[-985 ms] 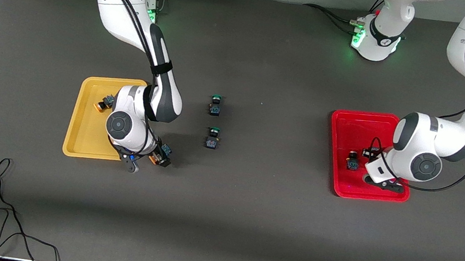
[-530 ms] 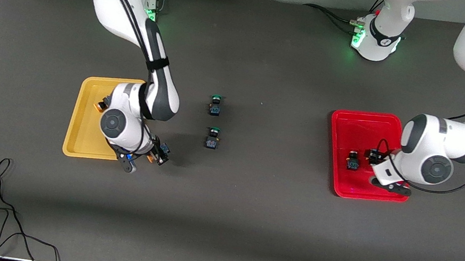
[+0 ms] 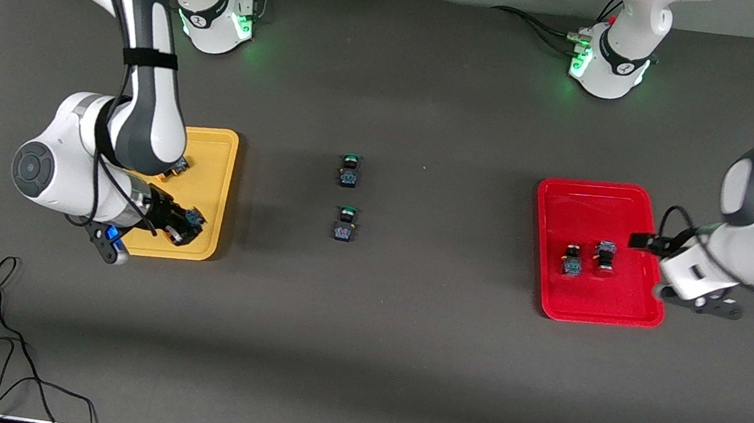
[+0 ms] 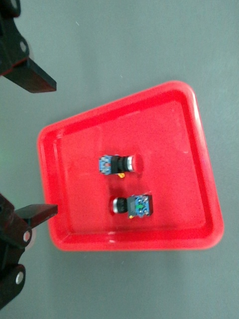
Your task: Place red and yellow buttons in trays
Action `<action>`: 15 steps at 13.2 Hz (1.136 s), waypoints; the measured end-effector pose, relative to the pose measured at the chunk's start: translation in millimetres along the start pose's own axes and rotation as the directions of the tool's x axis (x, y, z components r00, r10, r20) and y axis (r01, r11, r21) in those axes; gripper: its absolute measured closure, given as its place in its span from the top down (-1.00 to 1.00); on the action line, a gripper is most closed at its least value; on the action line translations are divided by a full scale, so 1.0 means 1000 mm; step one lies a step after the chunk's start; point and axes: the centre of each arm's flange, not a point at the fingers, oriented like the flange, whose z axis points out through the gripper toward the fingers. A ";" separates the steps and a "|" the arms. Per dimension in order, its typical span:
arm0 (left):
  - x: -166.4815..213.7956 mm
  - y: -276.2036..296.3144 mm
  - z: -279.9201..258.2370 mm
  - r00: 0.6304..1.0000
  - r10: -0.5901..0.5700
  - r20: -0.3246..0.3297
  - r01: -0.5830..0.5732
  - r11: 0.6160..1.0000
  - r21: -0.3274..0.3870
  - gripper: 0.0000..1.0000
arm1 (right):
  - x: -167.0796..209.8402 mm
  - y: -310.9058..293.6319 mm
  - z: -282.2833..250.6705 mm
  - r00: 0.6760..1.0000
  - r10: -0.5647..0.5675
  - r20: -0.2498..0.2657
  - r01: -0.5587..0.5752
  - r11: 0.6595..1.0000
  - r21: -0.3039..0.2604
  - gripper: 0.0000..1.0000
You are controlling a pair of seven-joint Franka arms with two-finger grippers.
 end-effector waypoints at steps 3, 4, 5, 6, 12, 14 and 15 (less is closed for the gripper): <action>-0.034 0.002 -0.065 1.000 -0.011 -0.018 0.012 1.000 0.016 0.99 | 0.008 0.033 0.050 0.997 -0.043 -0.062 0.041 0.999 -0.033 -0.12; -0.042 0.003 -0.084 1.000 -0.013 -0.022 0.014 1.000 0.018 0.99 | 0.009 0.039 0.057 0.997 -0.047 -0.067 0.044 0.998 -0.043 -0.12; -0.049 0.004 -0.102 1.000 -0.014 -0.028 0.015 1.000 0.019 0.99 | 0.010 0.041 0.061 0.996 -0.048 -0.073 0.044 0.998 -0.047 -0.12; -0.053 0.004 -0.119 0.999 -0.015 -0.038 0.016 1.000 0.017 0.99 | 0.011 0.042 0.063 0.996 -0.047 -0.079 0.043 0.998 -0.050 -0.12; -0.056 0.028 -0.152 0.996 0.015 -0.090 -0.013 1.000 0.022 0.99 | 0.013 0.040 0.068 0.994 -0.052 -0.097 0.046 0.997 -0.057 0.62; -0.056 0.026 -0.155 0.995 0.008 -0.097 -0.006 1.000 0.021 0.99 | 0.012 0.029 0.050 0.991 -0.064 -0.114 0.062 0.998 -0.023 1.00; -0.057 0.023 -0.157 0.995 0.002 -0.102 -0.001 1.000 0.012 0.99 | 0.013 0.023 0.032 0.990 -0.068 -0.120 0.068 0.998 0.002 1.00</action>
